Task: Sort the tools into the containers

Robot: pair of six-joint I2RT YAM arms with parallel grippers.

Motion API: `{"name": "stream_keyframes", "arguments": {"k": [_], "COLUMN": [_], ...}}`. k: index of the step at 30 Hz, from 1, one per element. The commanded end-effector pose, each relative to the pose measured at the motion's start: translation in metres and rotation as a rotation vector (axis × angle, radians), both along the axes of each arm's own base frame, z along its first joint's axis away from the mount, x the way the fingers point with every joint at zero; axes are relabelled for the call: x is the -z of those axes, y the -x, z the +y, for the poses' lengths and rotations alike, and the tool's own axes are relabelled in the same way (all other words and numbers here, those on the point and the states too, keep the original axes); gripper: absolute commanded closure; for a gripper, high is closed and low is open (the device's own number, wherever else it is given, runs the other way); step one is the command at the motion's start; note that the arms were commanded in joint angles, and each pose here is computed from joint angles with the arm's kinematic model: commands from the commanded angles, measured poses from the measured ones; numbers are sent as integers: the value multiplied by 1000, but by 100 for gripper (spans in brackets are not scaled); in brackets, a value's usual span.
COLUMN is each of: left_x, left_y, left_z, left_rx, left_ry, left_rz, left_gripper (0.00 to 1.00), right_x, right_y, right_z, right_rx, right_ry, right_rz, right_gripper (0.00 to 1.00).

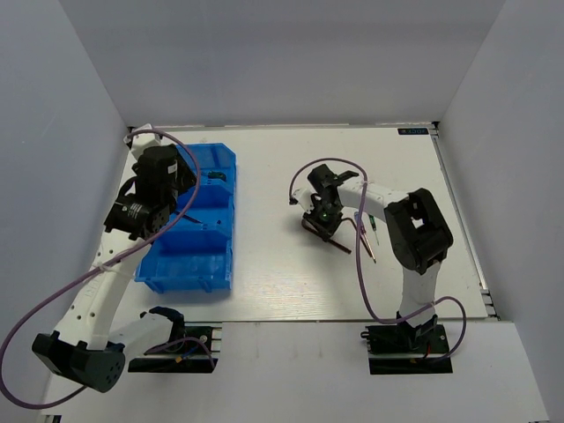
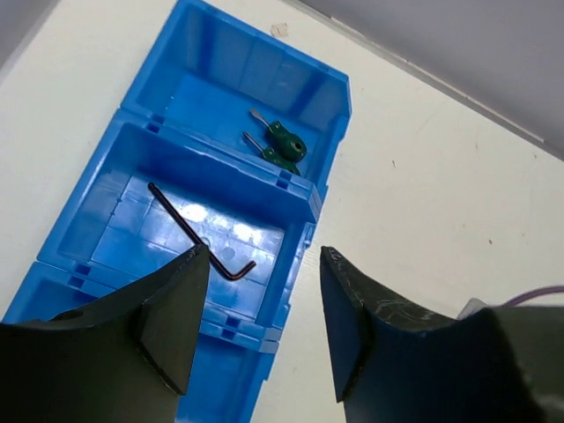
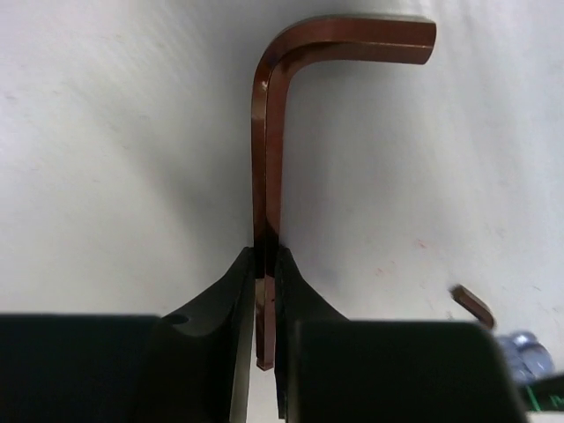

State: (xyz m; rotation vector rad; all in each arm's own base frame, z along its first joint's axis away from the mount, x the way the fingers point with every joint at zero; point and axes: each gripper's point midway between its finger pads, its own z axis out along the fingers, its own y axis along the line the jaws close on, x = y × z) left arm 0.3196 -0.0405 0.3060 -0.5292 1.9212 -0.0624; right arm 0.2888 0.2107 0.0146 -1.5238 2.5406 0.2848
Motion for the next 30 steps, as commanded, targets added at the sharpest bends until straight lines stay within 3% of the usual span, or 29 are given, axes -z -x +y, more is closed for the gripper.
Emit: {"name": "stream_keyframes", "arguments": {"k": [1,8,10,11,12,14,18,21,22,30], "left_x": [4,-5,-9,-10,-20,-24,-52,-57,-65,-60], "left_y": [8,13,17,19,24,28,45,56,60,87], "left_z": [-11,-36,-40,-45,-46,-49,-47,-45,-44,-33], "left_rx": [72,234,272,298,320,351,385,394,394,380], "left_ry": [18,61,61,74,73,79,85,89,92,99], "left_rz": [30,-19,-40,-49,-85,-123,-231,-243,-267,-254], "left_gripper": [37,37,37,37,37,37,37,37,37,37], "right_x": [2,-106,-105,-142,-126,-154,-162,-176,-199,-228], "right_y": [38,-23,-28,-42,-40,-50,-37,-39,-54,-58], "right_z": [17,93,110,133,146,172,228,268,291,370], "right_rx": [-39,-260,-294,-338,-359,-429,-558,-560,-579,-487], "right_ry": [-86,-380,-405,-490,-488,-575,-704,-836,-931,-1172], "right_rz": [203,-29,-6,-75,-34,-105,-172,-227,-354,-417], "right_gripper": [100,100,100,100,100,100,100,100,100,100]}}
